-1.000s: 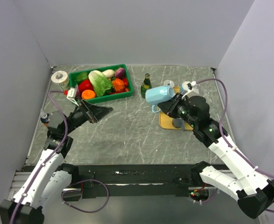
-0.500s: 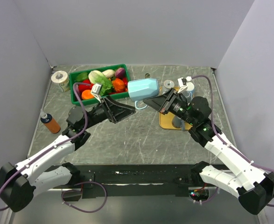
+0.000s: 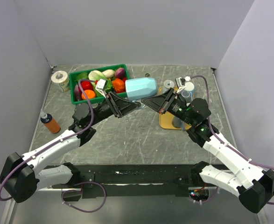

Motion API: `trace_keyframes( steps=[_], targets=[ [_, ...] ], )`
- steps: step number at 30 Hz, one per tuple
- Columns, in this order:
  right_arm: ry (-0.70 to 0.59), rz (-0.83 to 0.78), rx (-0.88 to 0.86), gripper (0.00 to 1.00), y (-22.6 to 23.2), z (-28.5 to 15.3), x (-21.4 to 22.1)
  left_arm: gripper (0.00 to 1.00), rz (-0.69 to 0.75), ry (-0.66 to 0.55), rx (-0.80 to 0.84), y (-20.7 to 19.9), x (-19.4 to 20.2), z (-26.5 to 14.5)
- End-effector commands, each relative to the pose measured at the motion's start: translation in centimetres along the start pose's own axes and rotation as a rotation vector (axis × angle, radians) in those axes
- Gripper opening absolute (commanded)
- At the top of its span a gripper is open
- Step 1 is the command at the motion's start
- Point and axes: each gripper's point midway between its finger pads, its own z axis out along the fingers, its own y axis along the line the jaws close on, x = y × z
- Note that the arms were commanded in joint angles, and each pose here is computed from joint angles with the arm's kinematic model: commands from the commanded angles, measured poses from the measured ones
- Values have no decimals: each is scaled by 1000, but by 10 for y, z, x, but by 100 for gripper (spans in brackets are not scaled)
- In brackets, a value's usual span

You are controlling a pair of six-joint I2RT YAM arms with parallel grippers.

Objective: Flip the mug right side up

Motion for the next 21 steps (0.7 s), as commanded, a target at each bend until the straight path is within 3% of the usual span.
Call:
trace_keyframes(
  steps=[1,5,7,13,18,21],
  targets=[
    [-51,-65,-166,0,44,-6,-10,56,20,-82,112,-35,-20,5],
    [-60,-95,-173,0,41,-6,-9,40,-18,-112,98,-33,-25,6],
    [-65,-137,-173,0,41,-7,-7,36,-34,-116,102,-34,-26,7],
    [-48,-168,-151,0,34,-8,2,38,-42,-101,111,-38,-26,12],
    [-49,-182,-138,0,29,-10,6,28,-42,-91,120,-38,-25,15],
    [-45,-185,-124,0,24,-9,7,15,-32,-90,118,-38,-25,16]
  ],
)
